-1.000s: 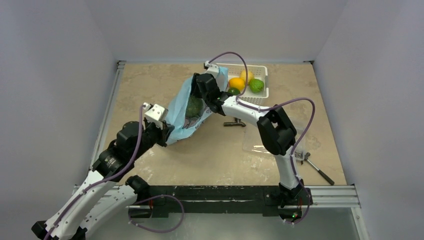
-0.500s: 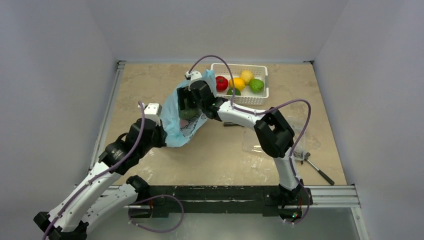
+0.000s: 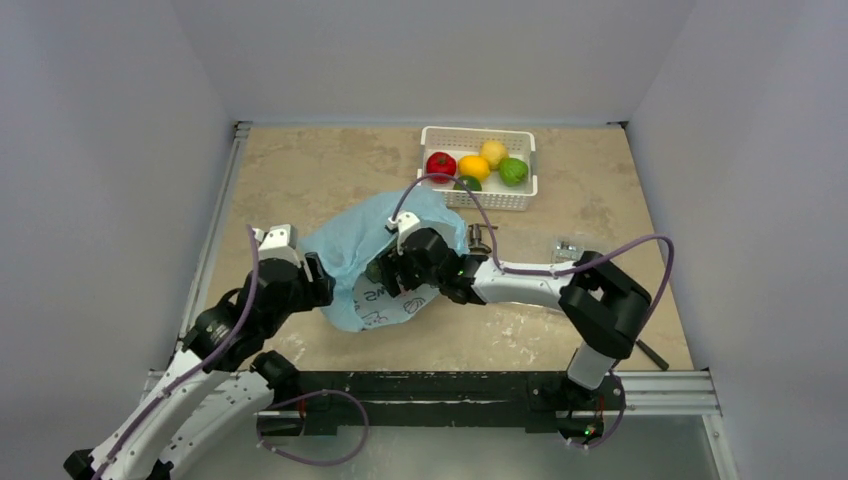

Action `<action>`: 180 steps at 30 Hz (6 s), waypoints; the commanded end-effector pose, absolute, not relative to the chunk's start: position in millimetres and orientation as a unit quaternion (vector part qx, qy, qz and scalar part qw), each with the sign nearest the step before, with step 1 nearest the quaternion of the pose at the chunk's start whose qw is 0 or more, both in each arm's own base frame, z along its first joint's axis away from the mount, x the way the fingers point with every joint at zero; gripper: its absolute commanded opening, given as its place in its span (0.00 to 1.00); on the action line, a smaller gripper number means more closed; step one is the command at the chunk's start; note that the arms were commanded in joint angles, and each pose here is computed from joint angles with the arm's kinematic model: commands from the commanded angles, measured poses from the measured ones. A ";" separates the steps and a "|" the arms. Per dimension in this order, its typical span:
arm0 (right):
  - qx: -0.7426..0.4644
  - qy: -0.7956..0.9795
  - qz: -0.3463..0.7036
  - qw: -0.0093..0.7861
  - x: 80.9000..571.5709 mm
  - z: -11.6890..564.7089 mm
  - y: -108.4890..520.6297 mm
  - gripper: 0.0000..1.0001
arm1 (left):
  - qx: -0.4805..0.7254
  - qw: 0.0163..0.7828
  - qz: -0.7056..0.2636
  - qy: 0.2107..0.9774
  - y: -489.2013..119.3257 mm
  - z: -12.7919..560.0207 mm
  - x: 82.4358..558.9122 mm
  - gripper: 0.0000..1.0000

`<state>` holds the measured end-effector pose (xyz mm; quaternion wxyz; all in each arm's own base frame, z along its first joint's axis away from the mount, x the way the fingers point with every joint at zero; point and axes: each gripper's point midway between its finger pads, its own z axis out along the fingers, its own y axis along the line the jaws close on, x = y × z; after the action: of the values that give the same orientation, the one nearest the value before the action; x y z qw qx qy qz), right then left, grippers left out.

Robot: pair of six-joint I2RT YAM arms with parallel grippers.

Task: Take the fake fruits out of the plastic bag
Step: Adjust the fake fruit in the plastic bag, then take out the fake fruit from the plastic bag, then place the fake fruit in the bin, then adjust the plastic bag at the center of the board, then reset both arms

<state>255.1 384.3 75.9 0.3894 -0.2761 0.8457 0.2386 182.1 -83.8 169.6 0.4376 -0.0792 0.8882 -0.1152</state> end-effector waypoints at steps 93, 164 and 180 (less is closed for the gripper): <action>-0.055 0.641 0.390 0.658 378.8 490.8 265.4 0.00 | 0.010 0.571 0.139 0.809 -17.2 283.9 331.7 0.00; 0.037 0.871 -0.022 0.490 474.2 228.9 136.1 0.84 | 0.121 0.659 -0.077 0.738 -87.7 330.9 291.7 0.93; 0.102 0.750 0.057 0.651 322.1 372.8 66.8 0.99 | 0.087 0.671 -0.150 0.721 -90.6 363.4 242.7 0.94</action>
<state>353.8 86.0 345.6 0.6063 0.0683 0.7914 0.0374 265.1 -88.1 334.5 0.6537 0.1064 0.7417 -0.1058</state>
